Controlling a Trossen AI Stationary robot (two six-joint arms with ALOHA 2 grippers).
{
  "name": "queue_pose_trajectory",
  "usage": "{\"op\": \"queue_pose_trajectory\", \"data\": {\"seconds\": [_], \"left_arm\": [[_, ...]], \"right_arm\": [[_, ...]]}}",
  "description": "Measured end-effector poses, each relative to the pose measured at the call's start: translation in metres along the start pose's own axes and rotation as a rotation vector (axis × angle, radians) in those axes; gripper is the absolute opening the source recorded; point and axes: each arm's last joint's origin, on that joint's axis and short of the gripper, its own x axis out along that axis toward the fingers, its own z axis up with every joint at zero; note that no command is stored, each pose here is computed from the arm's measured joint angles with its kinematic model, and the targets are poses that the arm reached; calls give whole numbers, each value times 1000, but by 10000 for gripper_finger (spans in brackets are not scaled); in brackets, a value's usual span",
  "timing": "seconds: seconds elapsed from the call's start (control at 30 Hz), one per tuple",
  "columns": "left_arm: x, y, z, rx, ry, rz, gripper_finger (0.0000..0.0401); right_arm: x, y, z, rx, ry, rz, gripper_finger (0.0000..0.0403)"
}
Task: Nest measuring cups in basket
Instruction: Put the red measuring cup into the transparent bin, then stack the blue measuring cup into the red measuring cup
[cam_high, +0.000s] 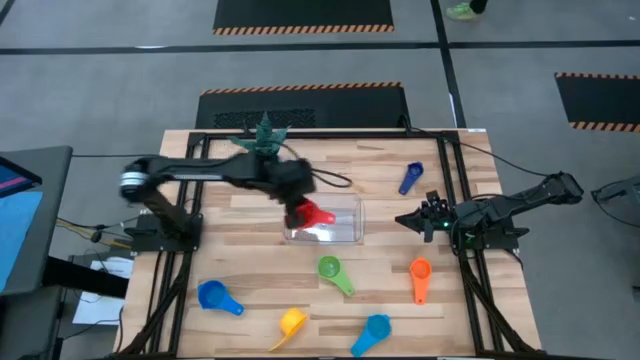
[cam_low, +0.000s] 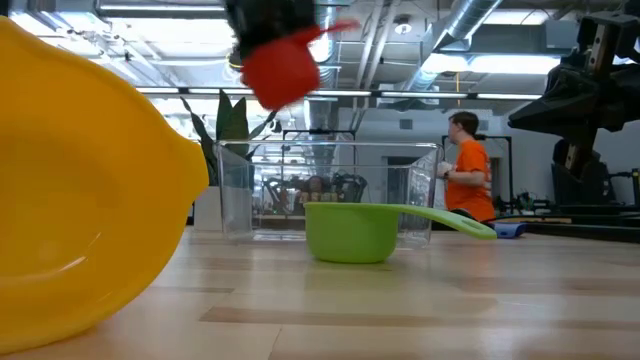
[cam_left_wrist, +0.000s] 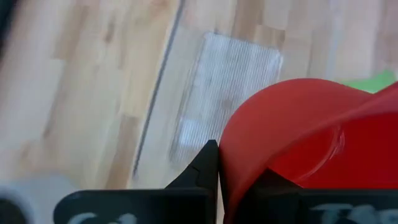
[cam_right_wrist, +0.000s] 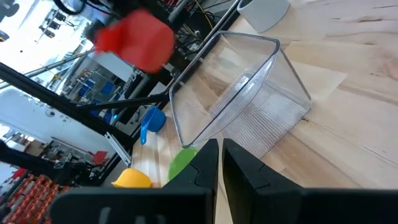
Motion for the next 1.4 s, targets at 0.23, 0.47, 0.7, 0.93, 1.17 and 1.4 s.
{"op": "queue_pose_trajectory", "data": {"seconds": [0.23,0.47,0.7,0.93,1.17,1.4], "left_arm": [[49,-3,26,112,97,21,0],[101,-1,22,51,200,60,0],[114,5,19,-63,231,130,0],[115,2,18,-72,243,101,29],[124,1,12,-82,301,101,73],[119,3,14,-80,317,102,102]], "right_arm": [[0,1,0,10,-2,6,47],[0,1,0,10,-1,8,47],[0,1,1,13,-3,17,47],[0,2,0,11,19,32,47],[0,2,0,11,32,42,47],[0,2,-1,10,43,49,47]]}}
